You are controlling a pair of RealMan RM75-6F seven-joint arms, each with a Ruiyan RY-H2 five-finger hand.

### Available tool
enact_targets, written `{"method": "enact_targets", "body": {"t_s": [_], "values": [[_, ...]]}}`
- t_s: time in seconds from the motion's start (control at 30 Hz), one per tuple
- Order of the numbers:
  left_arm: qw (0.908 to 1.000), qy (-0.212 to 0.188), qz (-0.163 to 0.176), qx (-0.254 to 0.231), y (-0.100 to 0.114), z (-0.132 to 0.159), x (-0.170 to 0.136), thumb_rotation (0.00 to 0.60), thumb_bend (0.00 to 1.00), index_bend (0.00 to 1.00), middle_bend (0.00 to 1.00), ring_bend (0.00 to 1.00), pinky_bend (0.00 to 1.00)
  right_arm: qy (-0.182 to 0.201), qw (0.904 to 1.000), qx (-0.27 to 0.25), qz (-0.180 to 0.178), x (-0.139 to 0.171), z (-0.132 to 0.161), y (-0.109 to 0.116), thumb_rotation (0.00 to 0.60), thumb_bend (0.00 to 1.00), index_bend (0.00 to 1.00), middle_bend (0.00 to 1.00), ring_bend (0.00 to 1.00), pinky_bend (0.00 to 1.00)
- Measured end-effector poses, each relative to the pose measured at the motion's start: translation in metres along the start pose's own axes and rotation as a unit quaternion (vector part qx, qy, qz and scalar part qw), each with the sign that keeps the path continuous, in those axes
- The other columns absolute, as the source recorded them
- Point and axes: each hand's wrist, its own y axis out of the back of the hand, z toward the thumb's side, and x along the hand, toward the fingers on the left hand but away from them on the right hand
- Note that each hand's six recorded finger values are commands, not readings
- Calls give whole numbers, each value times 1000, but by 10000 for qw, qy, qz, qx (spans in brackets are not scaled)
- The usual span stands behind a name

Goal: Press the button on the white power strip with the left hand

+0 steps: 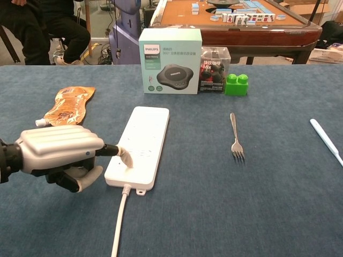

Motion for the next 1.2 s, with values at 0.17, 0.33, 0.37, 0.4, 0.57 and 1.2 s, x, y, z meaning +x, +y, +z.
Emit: {"method": "enact_targets", "body": {"t_s": [0.17, 0.33, 0.37, 0.4, 0.57, 1.2], "values": [[10000, 59, -65, 18, -2, -2, 1, 600, 734, 243, 1000, 1000, 1000, -5, 10000, -7, 6, 0, 0, -1, 600, 373, 465, 412, 420, 666], [9999, 83, -112, 43, -3, -2, 2, 600, 734, 254, 1000, 1000, 1000, -12, 10000, -10, 19, 0, 0, -2, 600, 372, 465, 412, 420, 666], [9999, 81, -118, 56, -3, -1, 2, 600, 734, 255, 1000, 1000, 1000, -10, 10000, -12, 20, 0, 0, -2, 600, 372, 465, 412, 420, 666], [9999, 78, -123, 70, -3, -1, 2, 600, 734, 257, 1000, 1000, 1000, -10, 10000, -16, 22, 0, 0, -2, 600, 372, 465, 412, 420, 666], [10000, 91, -5, 3, 3, 0, 1, 600, 734, 256, 1000, 1000, 1000, -6, 10000, -26, 15, 0, 0, -2, 600, 372, 465, 412, 421, 666], [9720, 1651, 1570, -569, 49, -75, -89, 600, 719, 223, 572, 470, 741, 132, 9999, 8, 41, 1, 8, 6, 600, 372, 465, 411, 421, 666]]}}
